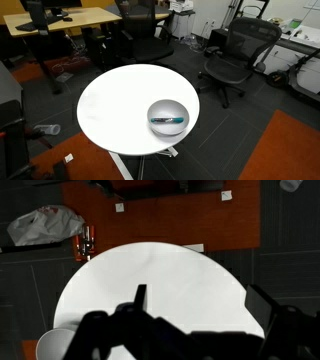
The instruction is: Remove the green marker from the bowl and put it on the table
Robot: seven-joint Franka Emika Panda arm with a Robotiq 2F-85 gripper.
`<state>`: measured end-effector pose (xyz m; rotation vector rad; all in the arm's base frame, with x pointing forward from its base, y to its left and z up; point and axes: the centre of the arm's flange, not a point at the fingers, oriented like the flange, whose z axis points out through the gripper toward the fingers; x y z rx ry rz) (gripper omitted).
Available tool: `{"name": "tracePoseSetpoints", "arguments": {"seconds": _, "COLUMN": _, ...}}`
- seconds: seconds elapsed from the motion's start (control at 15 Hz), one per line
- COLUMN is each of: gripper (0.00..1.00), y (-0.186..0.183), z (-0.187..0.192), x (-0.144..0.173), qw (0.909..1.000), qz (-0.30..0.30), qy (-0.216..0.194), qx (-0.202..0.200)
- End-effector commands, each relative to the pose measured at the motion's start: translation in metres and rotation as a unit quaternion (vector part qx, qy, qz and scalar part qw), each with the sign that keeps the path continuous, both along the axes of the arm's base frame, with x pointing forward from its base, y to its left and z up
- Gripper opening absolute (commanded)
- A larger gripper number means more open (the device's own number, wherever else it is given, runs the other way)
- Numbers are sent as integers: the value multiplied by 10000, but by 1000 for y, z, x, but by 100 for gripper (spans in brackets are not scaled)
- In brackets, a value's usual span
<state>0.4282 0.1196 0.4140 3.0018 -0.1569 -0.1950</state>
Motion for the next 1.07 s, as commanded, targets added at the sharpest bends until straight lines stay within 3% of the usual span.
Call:
{"name": "tracePoseSetpoints", "arguments": {"seconds": 0.0, "gripper": 100, "y": 0, "z": 0, "x": 0, "qw": 10000, "qz": 0, "qy": 0, "qx": 0}}
{"name": "tracePoseSetpoints", "arguments": {"seconds": 0.53, "gripper": 100, "y": -10, "z": -2, "x": 11, "qw": 9999, "qz": -102, "qy": -111, "qx": -28}}
{"name": "tracePoseSetpoints", "arguments": {"seconds": 1.0, "gripper": 100, "y": -57, "z": 0, "x": 60, "qw": 9970, "qz": -533, "qy": -555, "qx": 69}}
